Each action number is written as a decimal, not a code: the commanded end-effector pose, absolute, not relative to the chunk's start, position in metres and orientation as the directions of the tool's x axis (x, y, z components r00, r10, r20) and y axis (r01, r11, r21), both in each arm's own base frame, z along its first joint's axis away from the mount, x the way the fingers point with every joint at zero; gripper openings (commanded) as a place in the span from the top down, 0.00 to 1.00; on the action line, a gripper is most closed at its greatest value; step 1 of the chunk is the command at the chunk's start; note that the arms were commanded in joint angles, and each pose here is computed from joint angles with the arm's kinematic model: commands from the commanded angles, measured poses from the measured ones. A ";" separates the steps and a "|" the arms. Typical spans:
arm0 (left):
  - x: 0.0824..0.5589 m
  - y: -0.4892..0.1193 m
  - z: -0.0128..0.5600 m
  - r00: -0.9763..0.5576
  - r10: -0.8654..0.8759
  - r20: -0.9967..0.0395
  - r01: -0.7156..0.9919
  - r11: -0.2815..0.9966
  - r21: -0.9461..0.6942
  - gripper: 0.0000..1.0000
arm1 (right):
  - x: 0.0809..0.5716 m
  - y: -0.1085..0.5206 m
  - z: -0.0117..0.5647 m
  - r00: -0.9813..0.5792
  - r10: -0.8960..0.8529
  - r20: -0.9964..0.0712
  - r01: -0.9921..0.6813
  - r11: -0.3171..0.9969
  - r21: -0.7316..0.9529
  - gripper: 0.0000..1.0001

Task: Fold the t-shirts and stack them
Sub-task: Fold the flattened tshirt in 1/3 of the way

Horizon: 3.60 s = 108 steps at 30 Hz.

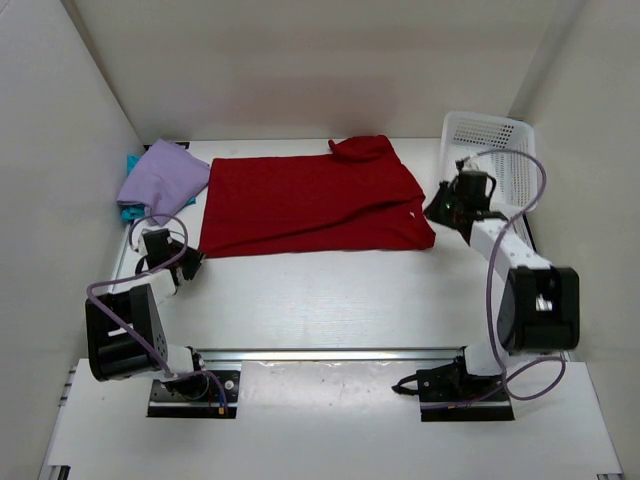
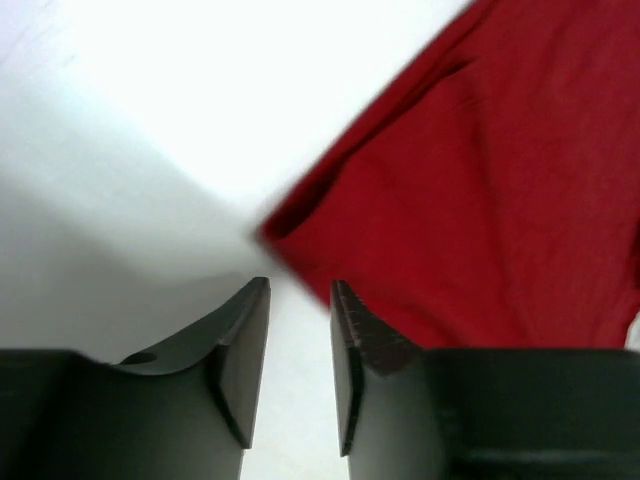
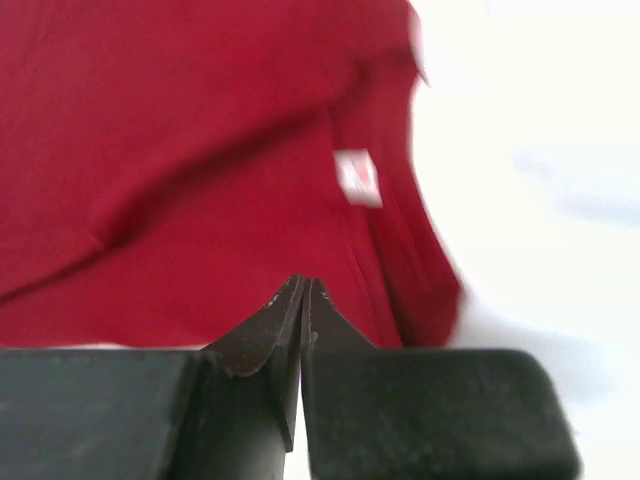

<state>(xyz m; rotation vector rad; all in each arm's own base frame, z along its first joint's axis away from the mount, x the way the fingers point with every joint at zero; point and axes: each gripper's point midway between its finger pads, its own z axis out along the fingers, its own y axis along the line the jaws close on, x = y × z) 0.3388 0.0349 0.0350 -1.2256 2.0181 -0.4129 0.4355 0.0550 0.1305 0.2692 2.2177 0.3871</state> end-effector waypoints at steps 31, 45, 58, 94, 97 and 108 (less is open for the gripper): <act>0.336 0.033 0.011 -0.375 -0.856 -0.357 -0.655 0.517 -0.551 1.00 | 0.337 0.005 0.036 -0.556 0.651 -0.516 0.373 0.751 0.545 1.00; 0.252 0.027 0.033 -0.449 -0.742 -0.497 -0.634 0.657 -0.407 1.00 | 0.237 0.004 0.063 -0.455 0.699 -0.552 0.413 0.714 0.565 1.00; 0.297 -0.046 0.110 -0.488 -0.607 -0.627 -0.268 0.788 -0.554 0.55 | 0.279 0.052 0.148 -0.534 0.370 -0.760 0.056 0.912 0.405 0.90; 0.257 -0.196 0.093 -0.758 -0.327 -0.564 0.166 0.740 -0.652 0.56 | 0.378 0.167 0.087 -0.717 0.027 -0.697 -0.219 0.940 0.262 0.71; 0.257 -0.193 0.091 -0.759 -0.334 -0.559 0.154 0.742 -0.652 0.56 | 0.396 0.166 0.106 -0.695 0.080 -0.715 -0.200 0.933 0.298 0.70; 0.258 -0.193 0.090 -0.757 -0.341 -0.557 0.149 0.740 -0.656 0.56 | 0.406 0.178 0.071 -0.752 -0.020 -0.659 -0.211 0.954 0.212 0.68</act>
